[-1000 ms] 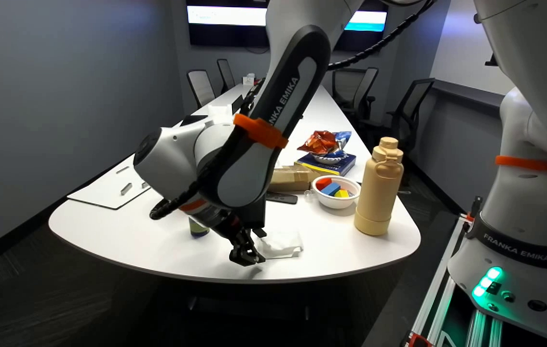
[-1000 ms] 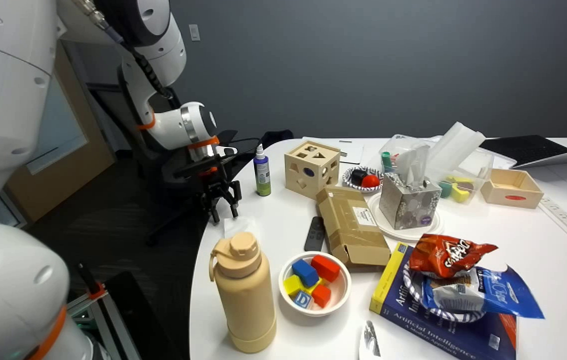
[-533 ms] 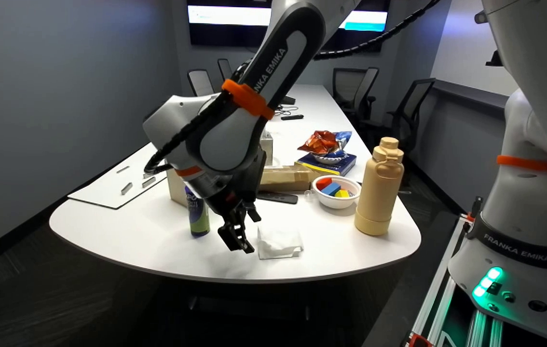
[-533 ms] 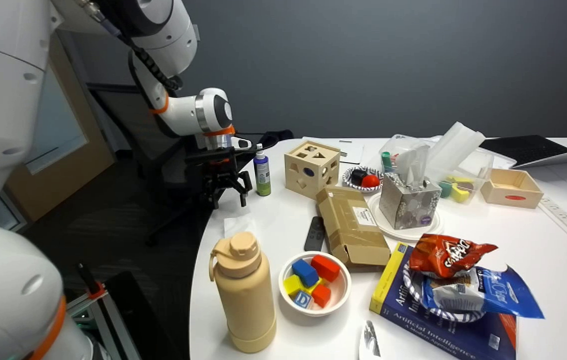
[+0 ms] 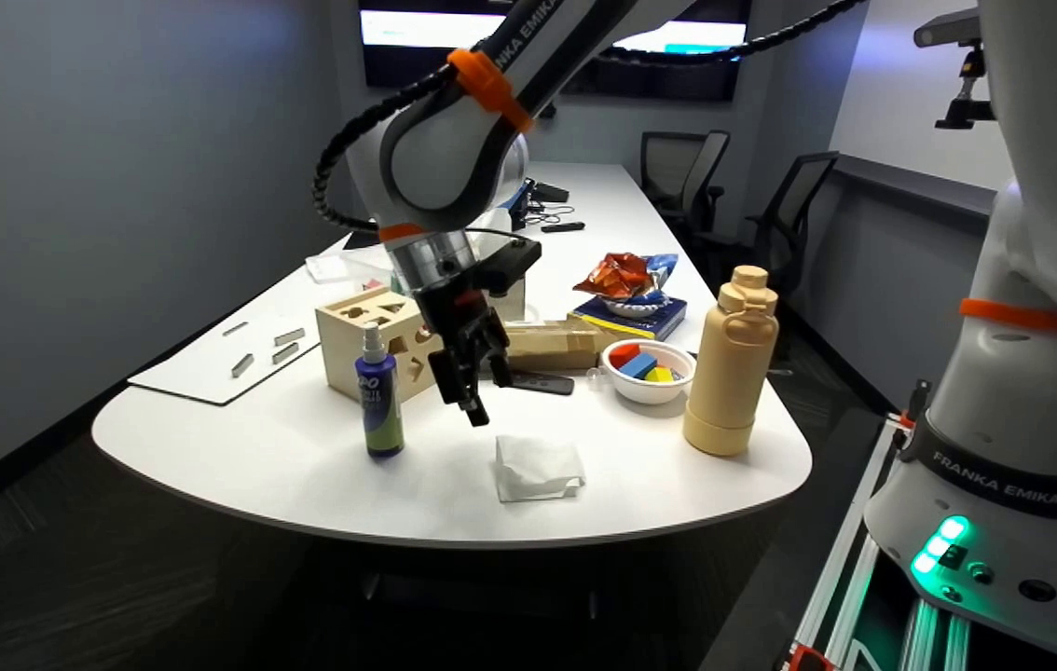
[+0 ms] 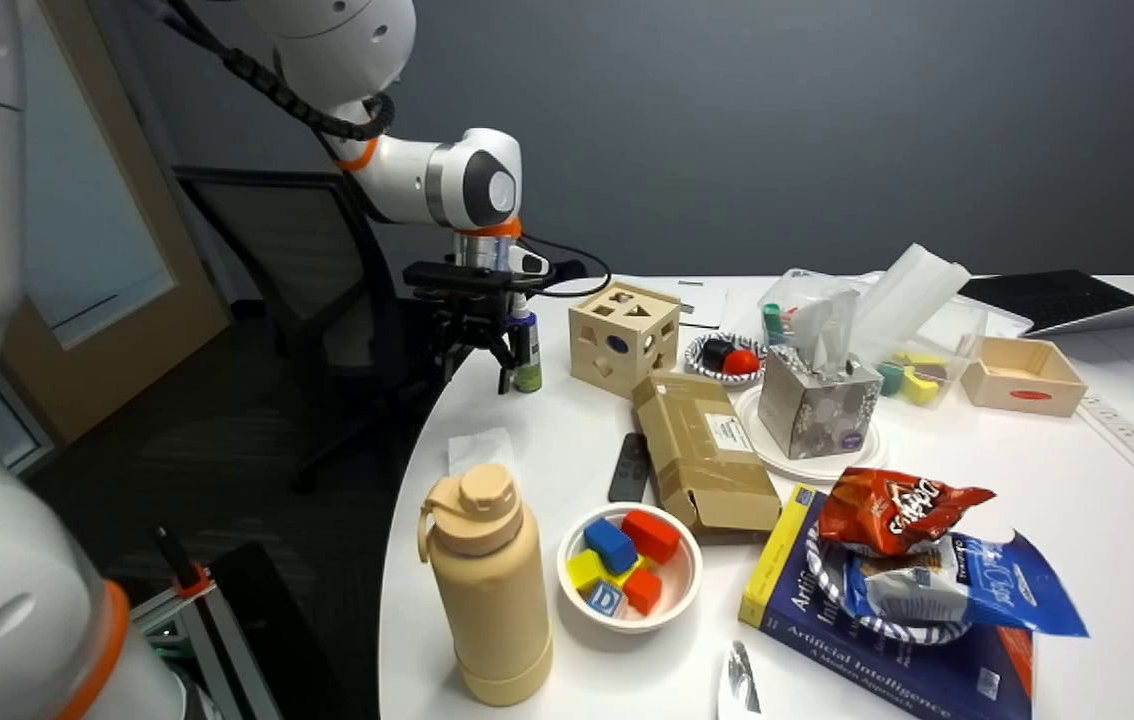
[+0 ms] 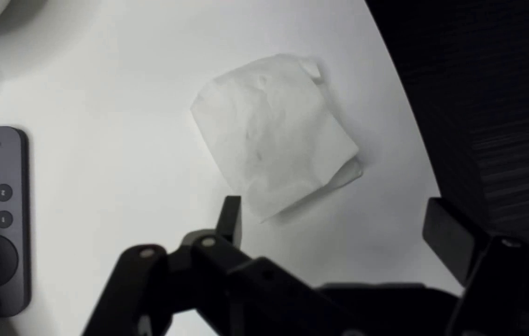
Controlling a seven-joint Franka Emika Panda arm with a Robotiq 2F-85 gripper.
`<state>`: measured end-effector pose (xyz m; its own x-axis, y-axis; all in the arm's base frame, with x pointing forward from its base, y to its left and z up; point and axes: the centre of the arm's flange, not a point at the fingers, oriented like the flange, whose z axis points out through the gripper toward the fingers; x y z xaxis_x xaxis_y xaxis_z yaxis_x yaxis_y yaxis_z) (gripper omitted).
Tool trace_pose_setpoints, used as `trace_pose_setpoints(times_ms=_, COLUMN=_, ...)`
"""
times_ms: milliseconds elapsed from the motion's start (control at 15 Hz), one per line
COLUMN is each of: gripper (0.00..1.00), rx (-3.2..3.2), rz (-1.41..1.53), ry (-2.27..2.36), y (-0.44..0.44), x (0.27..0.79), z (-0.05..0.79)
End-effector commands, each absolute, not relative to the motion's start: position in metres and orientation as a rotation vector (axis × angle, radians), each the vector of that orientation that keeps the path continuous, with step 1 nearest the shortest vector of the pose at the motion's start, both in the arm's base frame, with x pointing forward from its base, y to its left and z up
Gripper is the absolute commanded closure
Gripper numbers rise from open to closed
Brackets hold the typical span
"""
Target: Fold the tissue on the table
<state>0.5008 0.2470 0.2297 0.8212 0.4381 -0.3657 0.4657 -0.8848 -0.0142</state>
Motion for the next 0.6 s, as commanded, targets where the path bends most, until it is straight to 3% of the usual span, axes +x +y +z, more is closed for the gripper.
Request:
trace_pose_setpoints(times_ms=0, gripper=0.00, rx=3.069, rz=-0.504, ry=0.711, y=0.203, x=0.487, z=0.270)
trace_pose_setpoints(times_ms=533, gripper=0.00, rx=3.204, rz=-0.372, ry=0.722, y=0.168, x=0.470, z=0.313)
